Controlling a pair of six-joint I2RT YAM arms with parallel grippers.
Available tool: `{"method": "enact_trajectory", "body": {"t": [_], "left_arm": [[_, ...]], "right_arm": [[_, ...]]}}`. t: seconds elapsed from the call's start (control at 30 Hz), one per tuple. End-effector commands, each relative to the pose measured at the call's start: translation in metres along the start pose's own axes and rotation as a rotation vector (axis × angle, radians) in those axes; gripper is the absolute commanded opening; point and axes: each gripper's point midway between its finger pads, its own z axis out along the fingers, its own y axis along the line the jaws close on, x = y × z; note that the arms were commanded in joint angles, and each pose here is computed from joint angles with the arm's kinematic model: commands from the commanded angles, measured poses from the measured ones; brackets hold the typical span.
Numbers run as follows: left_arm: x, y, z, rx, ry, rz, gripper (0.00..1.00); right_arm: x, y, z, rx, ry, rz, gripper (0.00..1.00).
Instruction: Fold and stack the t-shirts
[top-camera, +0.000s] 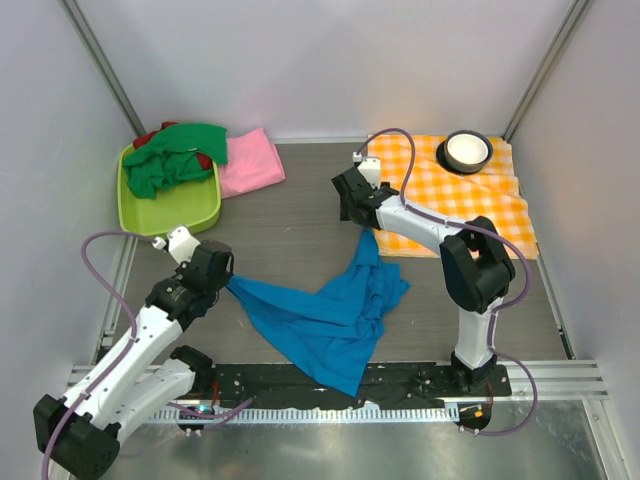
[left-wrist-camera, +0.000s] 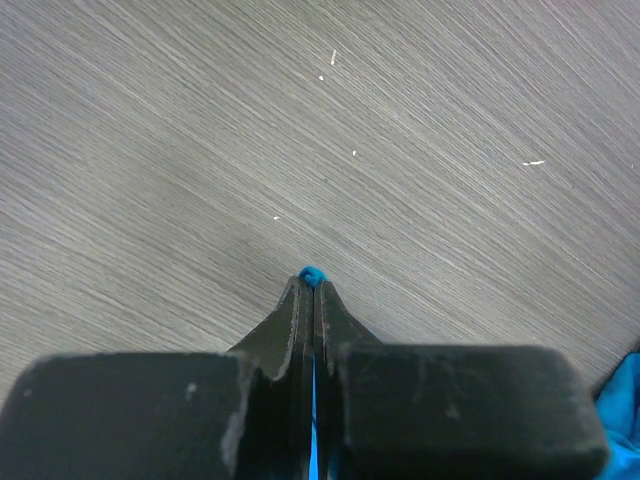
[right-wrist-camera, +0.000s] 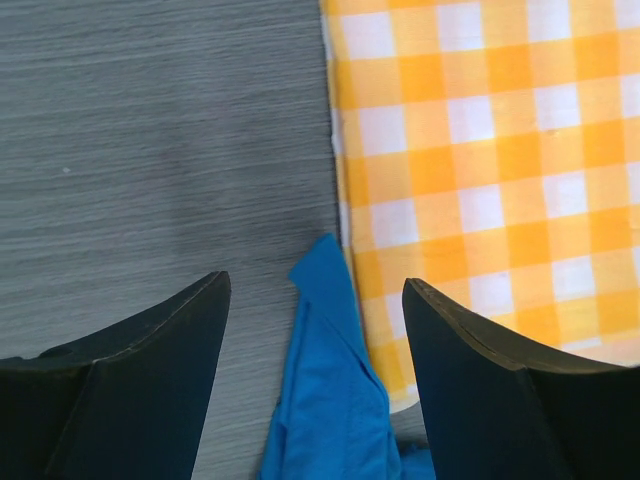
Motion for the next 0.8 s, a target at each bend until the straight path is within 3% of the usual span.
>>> {"method": "enact_trajectory", "body": {"t": [0.0, 0.47, 0.53, 0.67, 0.77], "left_arm": [[-0.017, -0.014, -0.001, 0.037, -0.044, -0.034, 0.0], [-0.005, -0.02, 0.009, 0.058, 0.006, -0.047, 0.0], [-0.004, -0.019, 0.01, 0.058, 0.008, -0.044, 0.0], [-0.003, -0.018, 0.011, 0.056, 0.007, -0.048, 0.0], [-0.004, -0.019, 0.011, 0.062, 0.007, -0.053, 0.0]], "right_arm": [[-0.023, 0.024, -0.014, -0.111, -0.027, -0.024, 0.75], [0.025, 0.005, 0.023, -0.025, 0.1, -0.14, 0.67], [0.025, 0.006, 0.025, -0.023, 0.105, -0.145, 0.59], [0.032, 0.004, 0.029, -0.014, 0.122, -0.163, 0.56], [0.035, 0.002, 0.032, -0.003, 0.13, -0.171, 0.4]]}}
